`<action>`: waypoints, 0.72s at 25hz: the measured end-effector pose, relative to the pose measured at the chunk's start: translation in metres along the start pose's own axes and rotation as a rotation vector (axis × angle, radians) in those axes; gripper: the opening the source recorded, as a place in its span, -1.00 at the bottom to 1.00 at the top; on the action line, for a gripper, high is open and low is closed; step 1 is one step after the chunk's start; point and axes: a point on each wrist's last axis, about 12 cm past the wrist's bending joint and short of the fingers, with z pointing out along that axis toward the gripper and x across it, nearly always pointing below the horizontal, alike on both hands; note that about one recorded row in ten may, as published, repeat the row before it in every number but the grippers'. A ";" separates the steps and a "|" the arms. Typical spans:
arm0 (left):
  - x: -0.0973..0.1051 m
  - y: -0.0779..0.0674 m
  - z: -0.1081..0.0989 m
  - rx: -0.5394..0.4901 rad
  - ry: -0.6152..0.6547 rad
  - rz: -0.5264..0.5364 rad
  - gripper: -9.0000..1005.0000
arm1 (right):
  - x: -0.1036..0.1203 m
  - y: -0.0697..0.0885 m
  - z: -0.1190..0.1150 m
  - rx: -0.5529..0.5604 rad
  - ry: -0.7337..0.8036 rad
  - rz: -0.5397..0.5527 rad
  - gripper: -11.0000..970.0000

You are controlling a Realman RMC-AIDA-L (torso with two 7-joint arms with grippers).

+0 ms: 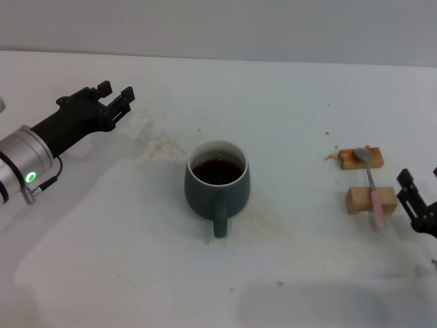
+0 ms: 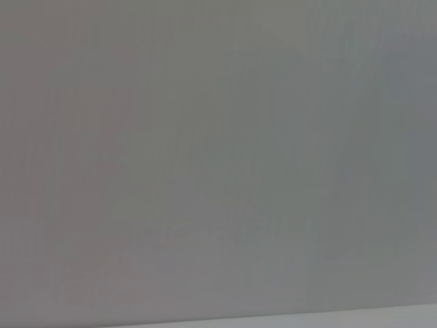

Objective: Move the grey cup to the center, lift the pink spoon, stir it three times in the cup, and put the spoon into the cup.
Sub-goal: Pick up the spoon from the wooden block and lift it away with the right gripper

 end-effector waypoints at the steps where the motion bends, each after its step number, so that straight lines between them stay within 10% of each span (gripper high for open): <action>1: 0.000 0.000 0.000 -0.001 0.001 0.000 0.01 | 0.000 0.002 0.000 -0.006 0.002 0.001 0.29; 18: 0.002 0.003 0.001 -0.025 0.025 -0.005 0.01 | 0.003 0.017 -0.004 -0.057 0.006 0.039 0.29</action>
